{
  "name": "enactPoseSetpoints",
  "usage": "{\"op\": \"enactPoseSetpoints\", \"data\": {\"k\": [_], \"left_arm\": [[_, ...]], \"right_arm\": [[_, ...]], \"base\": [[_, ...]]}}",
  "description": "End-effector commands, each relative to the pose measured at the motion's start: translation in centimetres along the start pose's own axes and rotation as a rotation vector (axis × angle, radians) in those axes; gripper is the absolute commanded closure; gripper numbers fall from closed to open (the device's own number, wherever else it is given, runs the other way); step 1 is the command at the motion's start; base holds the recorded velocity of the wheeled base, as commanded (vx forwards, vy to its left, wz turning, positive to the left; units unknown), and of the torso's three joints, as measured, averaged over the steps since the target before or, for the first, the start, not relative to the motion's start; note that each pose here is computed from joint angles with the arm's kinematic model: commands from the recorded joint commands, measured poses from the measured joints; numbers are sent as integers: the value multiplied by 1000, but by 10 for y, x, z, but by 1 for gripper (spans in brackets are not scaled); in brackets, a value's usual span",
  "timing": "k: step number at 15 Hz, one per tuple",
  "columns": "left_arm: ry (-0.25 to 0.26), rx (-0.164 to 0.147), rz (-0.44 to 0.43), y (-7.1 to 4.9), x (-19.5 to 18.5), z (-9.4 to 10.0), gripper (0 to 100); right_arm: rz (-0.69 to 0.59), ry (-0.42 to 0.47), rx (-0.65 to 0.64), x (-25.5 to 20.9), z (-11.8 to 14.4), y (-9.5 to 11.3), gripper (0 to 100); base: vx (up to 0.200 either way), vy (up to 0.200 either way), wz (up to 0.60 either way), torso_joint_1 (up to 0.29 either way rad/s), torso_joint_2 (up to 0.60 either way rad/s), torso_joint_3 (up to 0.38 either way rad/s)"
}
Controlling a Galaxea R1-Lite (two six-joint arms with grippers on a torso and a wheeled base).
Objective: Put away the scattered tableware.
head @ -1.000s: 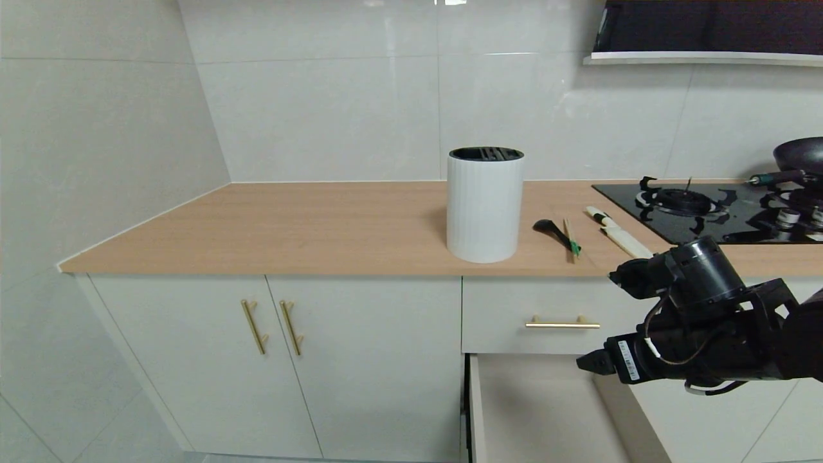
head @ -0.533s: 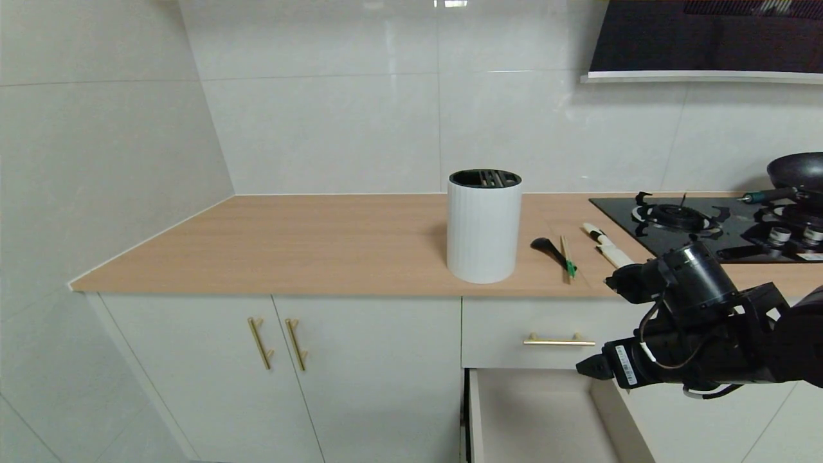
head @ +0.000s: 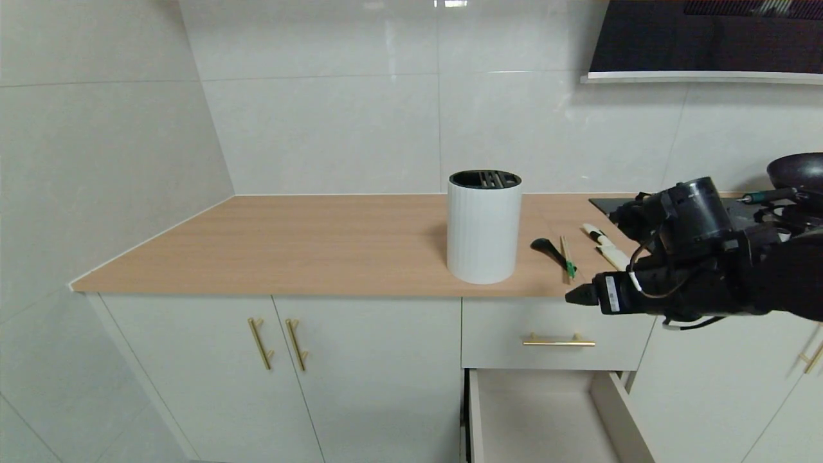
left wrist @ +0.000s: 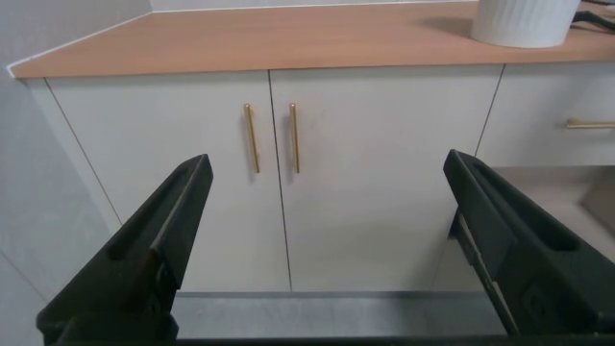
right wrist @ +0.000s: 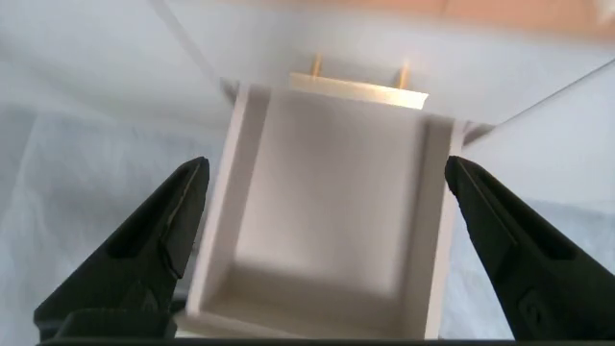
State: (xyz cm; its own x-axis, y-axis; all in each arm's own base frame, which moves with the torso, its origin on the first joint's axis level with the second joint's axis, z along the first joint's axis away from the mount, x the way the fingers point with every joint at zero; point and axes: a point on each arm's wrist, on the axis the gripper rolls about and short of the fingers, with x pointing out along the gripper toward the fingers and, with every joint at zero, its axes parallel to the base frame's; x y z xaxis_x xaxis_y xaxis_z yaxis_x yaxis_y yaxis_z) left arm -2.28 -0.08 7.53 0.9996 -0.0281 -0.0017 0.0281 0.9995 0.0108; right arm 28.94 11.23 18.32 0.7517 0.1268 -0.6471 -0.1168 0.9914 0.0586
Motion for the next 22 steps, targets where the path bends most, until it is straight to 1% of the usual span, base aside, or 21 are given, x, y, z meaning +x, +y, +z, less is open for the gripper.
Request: {"op": "enactPoseSetpoints", "data": {"k": [1,3,5,6,7,8,10,11,12,13,14,16,22], "left_arm": [[0,0,0,0,0,0,0],[0,0,0,0,0,0,0],[0,0,0,0,0,0,0],[0,0,0,0,0,0,0],[0,0,0,0,0,0,0],[0,0,0,0,0,0,0],[0,0,0,0,0,0,0],[0,0,0,0,0,0,0],[0,0,0,0,0,0,0],[0,0,0,0,0,0,0],[0,0,0,0,0,0,0],[0,0,0,0,0,0,0],[0,0,0,0,0,0,0]], "right_arm": [[-42,10,63,23,46,1,0],[-66,40,144,42,69,8,0],[-120,88,217,61,77,12,0],[-133,99,255,71,76,13,0],[-133,99,255,71,76,13,0],[-162,99,269,90,76,15,0],[-188,108,271,104,73,12,0],[-234,109,269,118,70,10,0],[-234,109,269,118,70,10,0],[-281,101,276,129,69,3,0],[-291,100,285,131,70,-3,0],[-289,99,295,133,72,-8,0],[-290,117,291,148,66,-7,0]], "base": [[0,0,0,0,0,0],[0,0,0,0,0,0],[0,0,0,0,0,0],[0,0,0,0,0,0],[0,0,0,0,0,0],[0,0,0,0,0,0],[0,0,0,0,0,0],[0,0,0,0,0,0],[0,0,0,0,0,0],[0,0,0,0,0,0],[0,0,0,0,0,0],[0,0,0,0,0,0],[0,0,0,0,0,0]]}}
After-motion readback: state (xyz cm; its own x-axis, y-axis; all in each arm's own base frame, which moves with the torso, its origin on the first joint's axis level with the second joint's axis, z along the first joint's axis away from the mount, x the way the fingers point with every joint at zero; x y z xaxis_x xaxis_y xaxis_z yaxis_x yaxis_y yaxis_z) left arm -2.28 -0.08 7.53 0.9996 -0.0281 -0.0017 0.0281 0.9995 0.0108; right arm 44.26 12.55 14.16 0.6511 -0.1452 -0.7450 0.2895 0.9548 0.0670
